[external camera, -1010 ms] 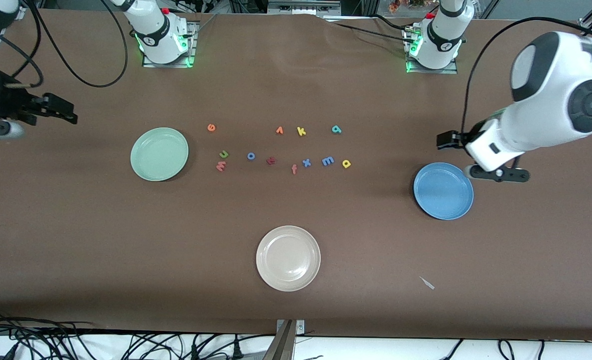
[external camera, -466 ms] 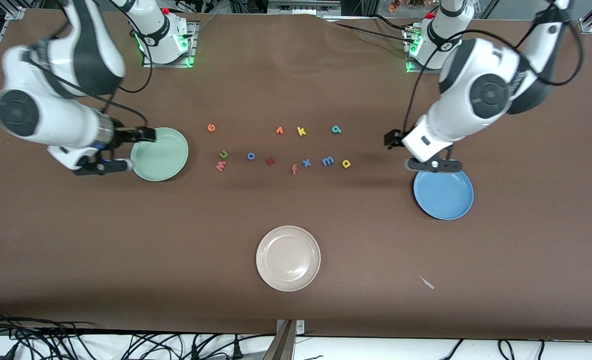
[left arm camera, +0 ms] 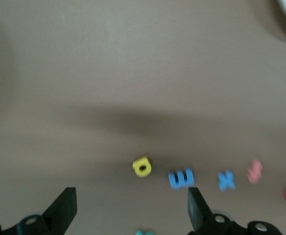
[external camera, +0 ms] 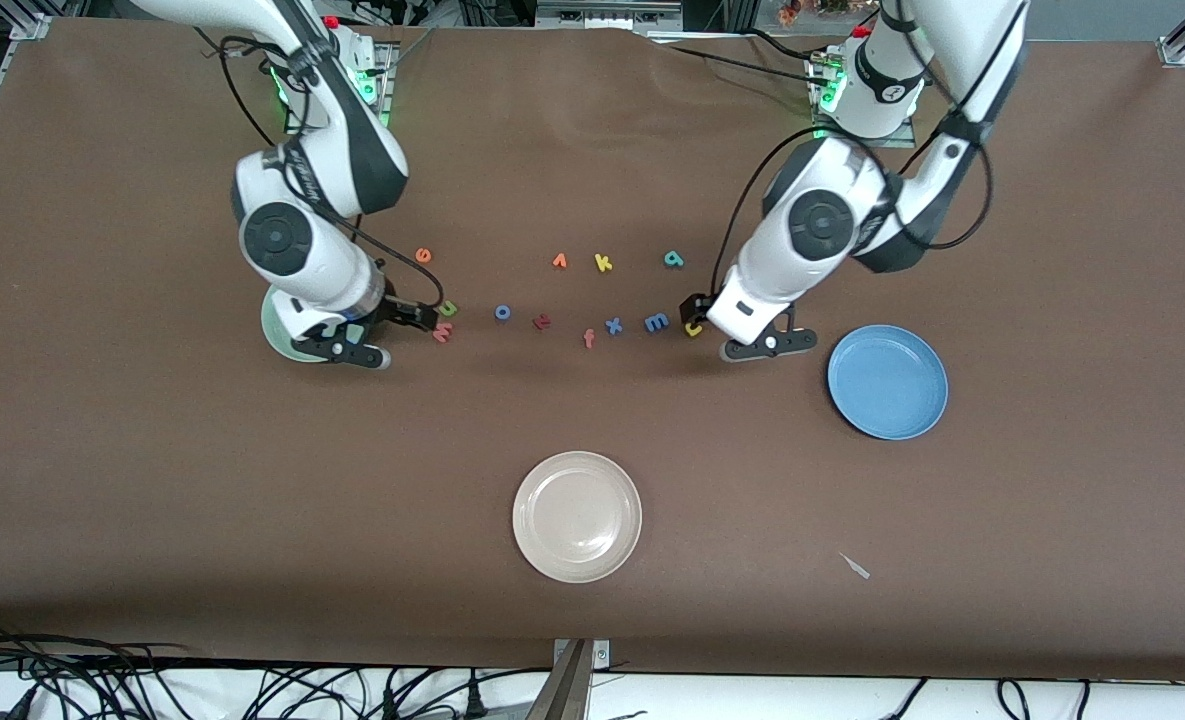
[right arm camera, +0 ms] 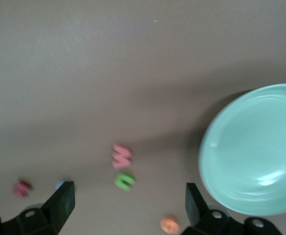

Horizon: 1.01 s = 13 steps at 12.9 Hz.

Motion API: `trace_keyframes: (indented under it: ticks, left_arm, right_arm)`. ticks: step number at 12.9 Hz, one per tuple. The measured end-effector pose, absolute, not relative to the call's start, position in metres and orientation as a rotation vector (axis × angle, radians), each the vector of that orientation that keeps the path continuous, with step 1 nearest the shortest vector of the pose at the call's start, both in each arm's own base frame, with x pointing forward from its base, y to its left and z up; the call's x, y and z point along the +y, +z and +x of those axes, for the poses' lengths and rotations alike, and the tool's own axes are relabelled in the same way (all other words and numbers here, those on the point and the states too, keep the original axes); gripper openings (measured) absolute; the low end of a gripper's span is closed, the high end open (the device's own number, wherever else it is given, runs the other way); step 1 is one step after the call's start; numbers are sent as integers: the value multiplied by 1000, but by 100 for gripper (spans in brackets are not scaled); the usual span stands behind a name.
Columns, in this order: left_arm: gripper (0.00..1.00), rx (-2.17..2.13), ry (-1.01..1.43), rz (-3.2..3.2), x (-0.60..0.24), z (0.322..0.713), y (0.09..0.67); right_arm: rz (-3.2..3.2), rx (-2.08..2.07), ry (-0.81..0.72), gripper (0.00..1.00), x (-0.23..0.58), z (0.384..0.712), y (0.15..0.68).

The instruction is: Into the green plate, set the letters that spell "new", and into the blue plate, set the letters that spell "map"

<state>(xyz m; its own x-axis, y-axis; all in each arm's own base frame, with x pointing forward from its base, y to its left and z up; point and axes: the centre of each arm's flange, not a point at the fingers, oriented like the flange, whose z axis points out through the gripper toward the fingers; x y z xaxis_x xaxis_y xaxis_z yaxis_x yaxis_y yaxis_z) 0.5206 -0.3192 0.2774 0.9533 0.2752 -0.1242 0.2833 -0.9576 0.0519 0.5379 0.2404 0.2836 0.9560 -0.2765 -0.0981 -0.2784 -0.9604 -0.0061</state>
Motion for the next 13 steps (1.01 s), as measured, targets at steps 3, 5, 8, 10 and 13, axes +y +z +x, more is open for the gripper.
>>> trace_keyframes:
  ticks: [3,5,8,10,13]
  left_arm:
    - [100,711,-186,3026,-341,507,209]
    - [100,819,-215,3011,-341,504,186]
    - [99,966,-230,2975,-340,504,179]
    - [94,1030,-234,2956,-341,503,177]
    - [78,1093,-243,2938,-342,501,172]
  right_arm:
    - [-3033,550,52,99,263,513,229]
    - [-3033,566,57,98,269,504,205]
    - [-3026,577,41,89,268,505,191]
    - [-3040,572,41,88,265,503,183]
    - [-3053,576,44,73,258,502,177]
